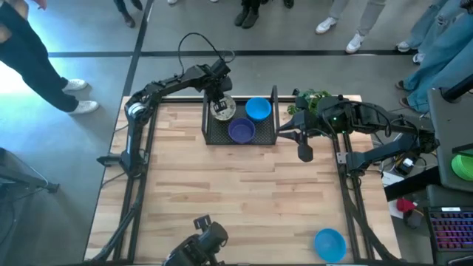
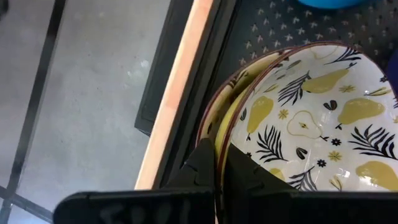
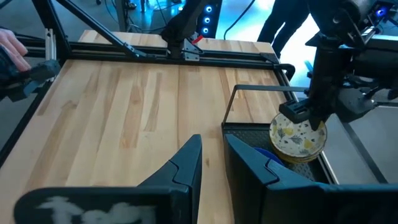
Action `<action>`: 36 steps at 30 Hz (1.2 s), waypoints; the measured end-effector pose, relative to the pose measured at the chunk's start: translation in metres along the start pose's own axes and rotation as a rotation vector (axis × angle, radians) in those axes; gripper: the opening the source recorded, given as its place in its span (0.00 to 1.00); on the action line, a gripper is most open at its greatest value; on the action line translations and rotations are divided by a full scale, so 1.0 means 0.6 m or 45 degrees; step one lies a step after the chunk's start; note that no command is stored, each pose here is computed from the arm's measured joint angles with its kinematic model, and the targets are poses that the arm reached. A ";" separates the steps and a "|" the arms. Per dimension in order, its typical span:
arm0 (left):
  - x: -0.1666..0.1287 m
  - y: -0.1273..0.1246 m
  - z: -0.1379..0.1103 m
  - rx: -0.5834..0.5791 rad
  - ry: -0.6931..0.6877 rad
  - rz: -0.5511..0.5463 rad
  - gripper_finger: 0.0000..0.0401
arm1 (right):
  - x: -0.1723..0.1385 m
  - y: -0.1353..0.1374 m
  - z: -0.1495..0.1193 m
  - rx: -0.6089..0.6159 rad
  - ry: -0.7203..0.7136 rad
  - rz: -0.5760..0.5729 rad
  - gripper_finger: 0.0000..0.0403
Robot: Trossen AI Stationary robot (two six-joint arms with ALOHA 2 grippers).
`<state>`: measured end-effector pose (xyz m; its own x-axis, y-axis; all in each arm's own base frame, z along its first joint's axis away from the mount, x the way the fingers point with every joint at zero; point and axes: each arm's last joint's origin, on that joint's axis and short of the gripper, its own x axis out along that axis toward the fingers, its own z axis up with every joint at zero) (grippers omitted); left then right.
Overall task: Pick & Place Mini bowls
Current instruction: Stack the white bowl on top of the white bowls on the shelf
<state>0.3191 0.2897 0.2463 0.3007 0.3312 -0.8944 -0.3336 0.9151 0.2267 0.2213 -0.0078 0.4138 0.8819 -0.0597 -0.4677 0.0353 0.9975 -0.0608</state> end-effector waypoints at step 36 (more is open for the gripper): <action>0.003 0.000 0.006 0.014 -0.052 0.025 0.12 | 0.000 -0.001 0.000 0.001 0.002 -0.032 0.16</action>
<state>0.3230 0.2910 0.2460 0.3301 0.3582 -0.8733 -0.3303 0.9105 0.2487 0.2212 -0.0087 0.4138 0.8801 -0.0847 -0.4672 0.0575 0.9957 -0.0721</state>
